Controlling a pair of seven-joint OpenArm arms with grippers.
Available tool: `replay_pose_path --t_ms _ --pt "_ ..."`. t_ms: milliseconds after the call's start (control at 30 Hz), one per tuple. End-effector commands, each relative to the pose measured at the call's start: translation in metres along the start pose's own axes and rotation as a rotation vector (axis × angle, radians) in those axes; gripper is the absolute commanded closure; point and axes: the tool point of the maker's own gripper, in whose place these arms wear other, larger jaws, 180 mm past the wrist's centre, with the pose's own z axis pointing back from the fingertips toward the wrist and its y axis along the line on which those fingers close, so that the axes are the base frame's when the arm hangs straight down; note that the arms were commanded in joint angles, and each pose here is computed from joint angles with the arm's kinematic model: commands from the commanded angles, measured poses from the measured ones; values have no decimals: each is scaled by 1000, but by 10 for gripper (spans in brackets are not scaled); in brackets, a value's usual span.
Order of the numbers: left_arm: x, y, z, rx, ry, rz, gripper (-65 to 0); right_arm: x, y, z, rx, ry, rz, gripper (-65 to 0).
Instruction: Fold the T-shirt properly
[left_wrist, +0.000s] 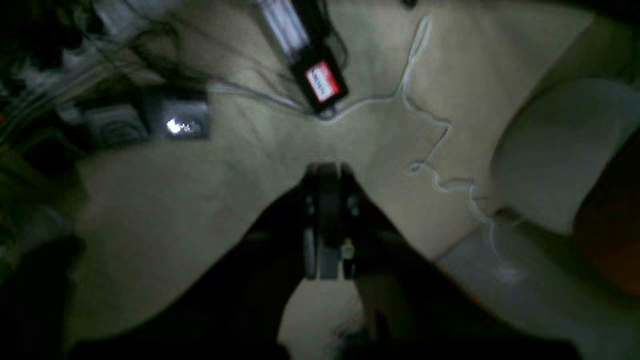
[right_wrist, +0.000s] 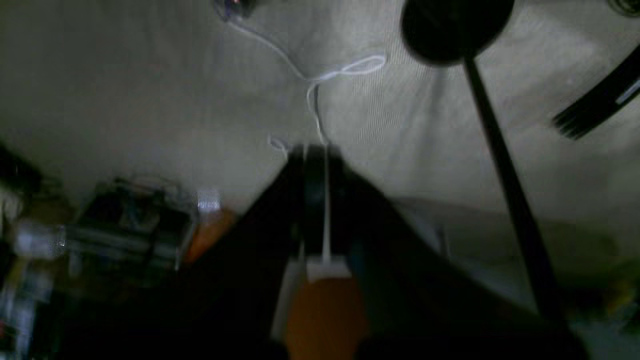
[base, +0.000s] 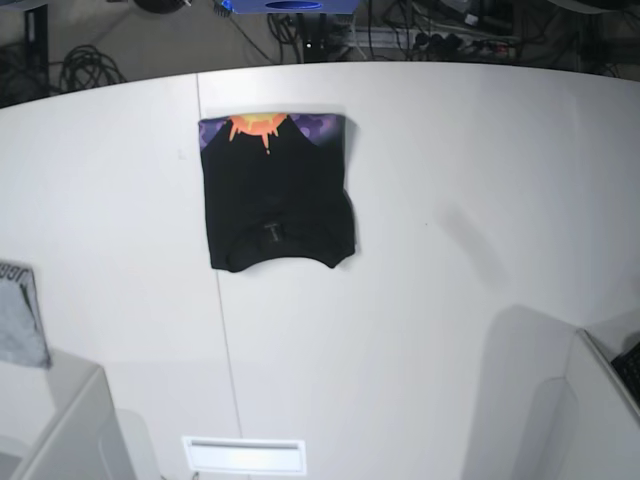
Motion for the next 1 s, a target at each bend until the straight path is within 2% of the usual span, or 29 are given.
replay_pose_path --t_ms 0,100,167,333,467,667,967 --pt "2 -4 -6 -16 -22 33 0 -8 -7 -7 -4 18 0 0" --pt "8 7 -24 37 -63 106 0 -6 -9 -30 1 3 -22 0" --pt "8 15 -34 75 -77 146 0 -1 -17 -40 -10 -43 -53 0" --pt "33 35 -46 97 -136 234 0 26 -16 -50 -20 -243 -126 0" --pt "73 59 -45 122 -200 219 0 66 -2 -46 -5 -373 -141 0" --pt "97 66 -44 126 -236 196 0 98 32 -45 51 -418 -148 0" --pt "92 68 -43 128 -226 190 0 97 26 -45 42 -421 -146 0"
